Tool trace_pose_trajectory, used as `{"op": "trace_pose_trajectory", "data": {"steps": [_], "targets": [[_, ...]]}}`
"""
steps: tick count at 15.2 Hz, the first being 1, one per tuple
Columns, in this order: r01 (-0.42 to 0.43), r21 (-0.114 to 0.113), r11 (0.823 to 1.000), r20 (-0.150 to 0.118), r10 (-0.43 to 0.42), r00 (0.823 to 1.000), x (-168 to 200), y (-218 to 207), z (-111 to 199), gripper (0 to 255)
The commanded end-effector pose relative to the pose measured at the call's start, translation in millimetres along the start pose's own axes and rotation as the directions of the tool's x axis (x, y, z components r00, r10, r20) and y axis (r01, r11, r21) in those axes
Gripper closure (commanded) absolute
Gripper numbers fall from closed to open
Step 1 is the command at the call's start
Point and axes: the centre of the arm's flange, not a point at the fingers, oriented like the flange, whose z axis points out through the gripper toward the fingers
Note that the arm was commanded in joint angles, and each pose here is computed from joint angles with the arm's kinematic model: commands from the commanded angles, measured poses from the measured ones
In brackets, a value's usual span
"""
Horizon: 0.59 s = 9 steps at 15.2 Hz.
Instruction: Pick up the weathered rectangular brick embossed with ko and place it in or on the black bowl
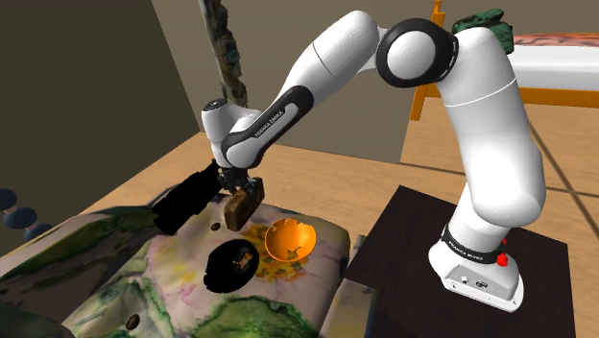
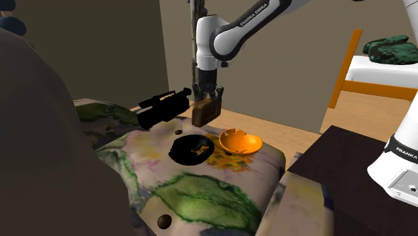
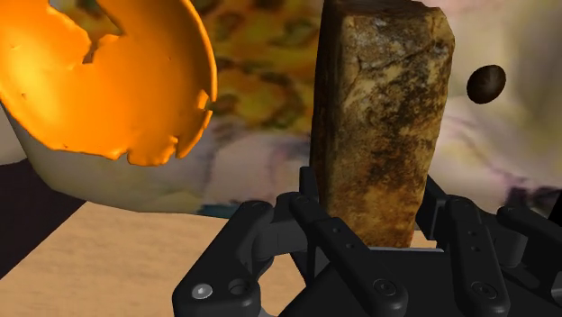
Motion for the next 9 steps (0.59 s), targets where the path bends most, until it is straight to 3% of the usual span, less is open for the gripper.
{"op": "trace_pose_trajectory", "data": {"steps": [1, 9], "targets": [[0.000, 0.001, 1.000, 0.000, 0.000, 1.000, 0, 0, -11, 255], [0.000, 0.001, 1.000, 0.000, 0.000, 1.000, 1, -1, -53, 255]]}}
